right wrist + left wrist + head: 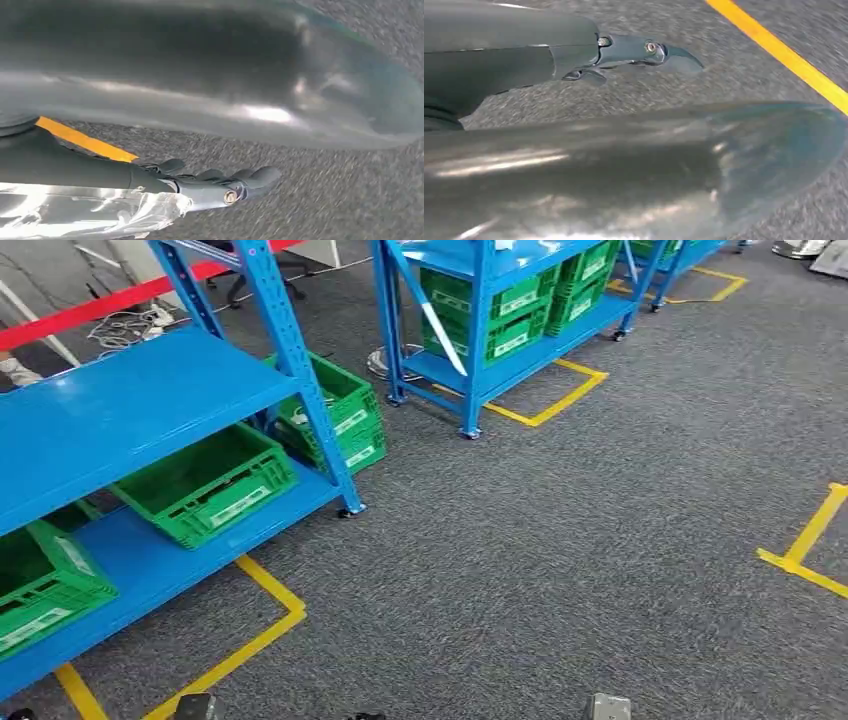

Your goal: Take the parts from the cabinet and place them on the table.

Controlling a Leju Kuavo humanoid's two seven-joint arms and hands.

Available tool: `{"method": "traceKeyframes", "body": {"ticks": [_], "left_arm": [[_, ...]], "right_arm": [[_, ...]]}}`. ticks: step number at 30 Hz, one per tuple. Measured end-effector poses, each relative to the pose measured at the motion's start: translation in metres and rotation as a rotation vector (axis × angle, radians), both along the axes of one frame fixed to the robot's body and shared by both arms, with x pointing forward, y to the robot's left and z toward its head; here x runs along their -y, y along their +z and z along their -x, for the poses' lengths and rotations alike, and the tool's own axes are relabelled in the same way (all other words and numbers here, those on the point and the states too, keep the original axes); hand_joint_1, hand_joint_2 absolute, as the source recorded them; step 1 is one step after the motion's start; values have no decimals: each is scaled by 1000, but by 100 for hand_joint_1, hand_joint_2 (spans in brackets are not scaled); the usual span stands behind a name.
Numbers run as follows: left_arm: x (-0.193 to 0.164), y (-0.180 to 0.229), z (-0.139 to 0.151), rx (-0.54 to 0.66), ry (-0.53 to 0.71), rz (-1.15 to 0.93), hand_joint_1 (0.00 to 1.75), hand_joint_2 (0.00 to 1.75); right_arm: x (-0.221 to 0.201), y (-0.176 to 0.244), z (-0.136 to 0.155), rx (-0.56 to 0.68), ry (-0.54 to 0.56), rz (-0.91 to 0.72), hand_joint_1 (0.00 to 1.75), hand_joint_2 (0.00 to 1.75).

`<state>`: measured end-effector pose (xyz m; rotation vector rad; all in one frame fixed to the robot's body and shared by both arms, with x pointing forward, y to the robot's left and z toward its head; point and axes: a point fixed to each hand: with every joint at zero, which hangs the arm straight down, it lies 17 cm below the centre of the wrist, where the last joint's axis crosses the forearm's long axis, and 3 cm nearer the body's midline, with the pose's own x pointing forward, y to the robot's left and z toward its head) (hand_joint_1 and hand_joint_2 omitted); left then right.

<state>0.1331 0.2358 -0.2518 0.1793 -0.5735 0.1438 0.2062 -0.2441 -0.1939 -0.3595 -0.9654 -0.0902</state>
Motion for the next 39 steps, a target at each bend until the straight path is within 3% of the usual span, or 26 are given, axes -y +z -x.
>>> {"method": "traceKeyframes", "body": {"ticks": [39], "left_arm": [[1,0,-1,1,-10,-5,0,0]], "right_arm": [[-1,0,-6,2,34,4,0,0]]}}
